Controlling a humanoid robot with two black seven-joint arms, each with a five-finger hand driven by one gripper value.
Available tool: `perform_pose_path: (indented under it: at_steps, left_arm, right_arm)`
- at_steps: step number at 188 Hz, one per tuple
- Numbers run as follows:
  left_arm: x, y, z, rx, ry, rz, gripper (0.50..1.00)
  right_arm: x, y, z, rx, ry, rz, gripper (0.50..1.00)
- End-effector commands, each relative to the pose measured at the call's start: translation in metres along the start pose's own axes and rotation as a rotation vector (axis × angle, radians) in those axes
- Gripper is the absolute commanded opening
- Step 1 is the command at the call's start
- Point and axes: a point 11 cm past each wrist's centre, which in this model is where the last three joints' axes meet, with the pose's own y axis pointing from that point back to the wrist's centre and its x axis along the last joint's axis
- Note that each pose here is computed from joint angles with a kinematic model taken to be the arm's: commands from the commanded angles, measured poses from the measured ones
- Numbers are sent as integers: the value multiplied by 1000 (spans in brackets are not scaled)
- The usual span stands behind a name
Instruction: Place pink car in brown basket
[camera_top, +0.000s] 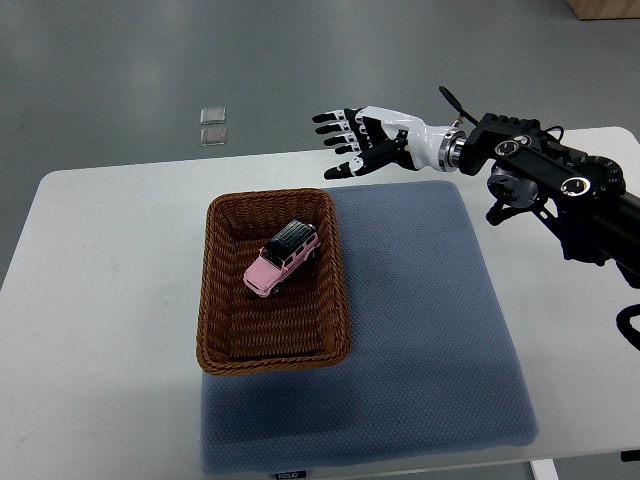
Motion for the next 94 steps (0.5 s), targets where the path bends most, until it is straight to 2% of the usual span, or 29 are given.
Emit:
perform_pose_path:
  at_steps: [1,94]
  left_arm:
    - [0,0,0,0,0,0,1000]
    - [0,0,0,0,0,-1,1000]
  right_arm:
    - [15,10,20,6,-153,52,901]
    - [64,47,48,129,-574,175,901]
